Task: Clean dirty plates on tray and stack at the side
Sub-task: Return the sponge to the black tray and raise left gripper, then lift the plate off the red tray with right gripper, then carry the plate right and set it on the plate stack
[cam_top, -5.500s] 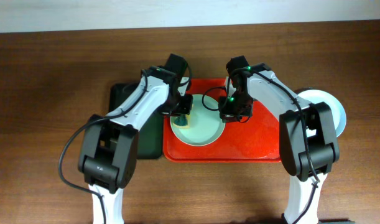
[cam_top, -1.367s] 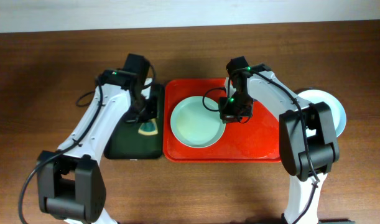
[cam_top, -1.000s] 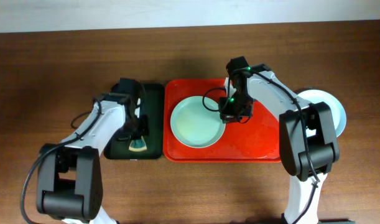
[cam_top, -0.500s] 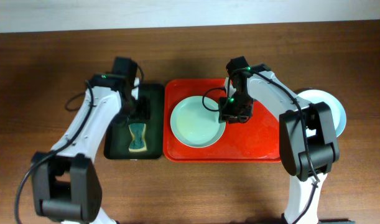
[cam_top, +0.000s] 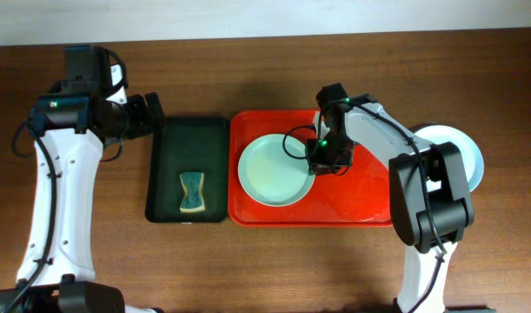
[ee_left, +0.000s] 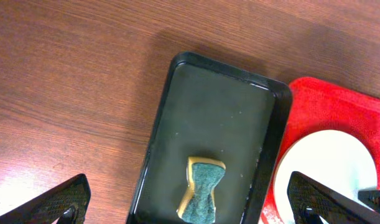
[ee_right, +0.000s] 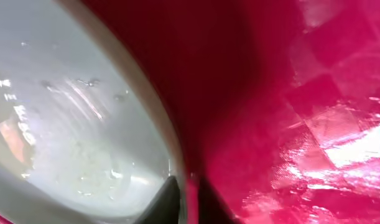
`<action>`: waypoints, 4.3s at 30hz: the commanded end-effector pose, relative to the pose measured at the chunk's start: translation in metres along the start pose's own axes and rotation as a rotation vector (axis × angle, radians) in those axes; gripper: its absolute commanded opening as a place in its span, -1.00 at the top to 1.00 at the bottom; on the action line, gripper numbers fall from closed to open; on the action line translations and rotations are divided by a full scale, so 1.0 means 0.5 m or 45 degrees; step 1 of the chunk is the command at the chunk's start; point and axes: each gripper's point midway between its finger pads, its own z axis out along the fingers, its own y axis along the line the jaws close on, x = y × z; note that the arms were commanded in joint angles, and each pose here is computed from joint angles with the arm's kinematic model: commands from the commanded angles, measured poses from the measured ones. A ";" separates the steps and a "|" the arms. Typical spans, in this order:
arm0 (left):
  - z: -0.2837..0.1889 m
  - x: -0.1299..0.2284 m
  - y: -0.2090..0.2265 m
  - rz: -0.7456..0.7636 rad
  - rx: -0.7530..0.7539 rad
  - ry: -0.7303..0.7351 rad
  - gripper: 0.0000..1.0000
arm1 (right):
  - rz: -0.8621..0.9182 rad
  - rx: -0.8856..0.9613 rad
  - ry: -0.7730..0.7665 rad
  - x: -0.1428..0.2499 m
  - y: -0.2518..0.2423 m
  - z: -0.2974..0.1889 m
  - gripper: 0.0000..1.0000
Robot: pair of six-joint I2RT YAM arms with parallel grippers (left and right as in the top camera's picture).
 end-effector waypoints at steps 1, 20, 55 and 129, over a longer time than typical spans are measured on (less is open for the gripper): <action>-0.009 -0.006 0.001 -0.015 0.002 -0.017 -0.99 | 0.001 -0.035 0.021 0.003 0.012 0.005 0.92; -0.009 -0.005 0.001 -0.015 0.002 -0.016 -0.98 | -0.029 -0.017 -0.314 -0.101 0.174 -0.184 0.92; -0.009 -0.006 0.001 -0.015 0.002 -0.017 -0.98 | -0.560 0.731 -1.473 -0.112 0.485 -0.512 0.92; -0.009 -0.005 0.000 -0.014 0.003 -0.016 -0.98 | 1.176 0.394 -0.350 0.076 -0.557 -0.458 0.92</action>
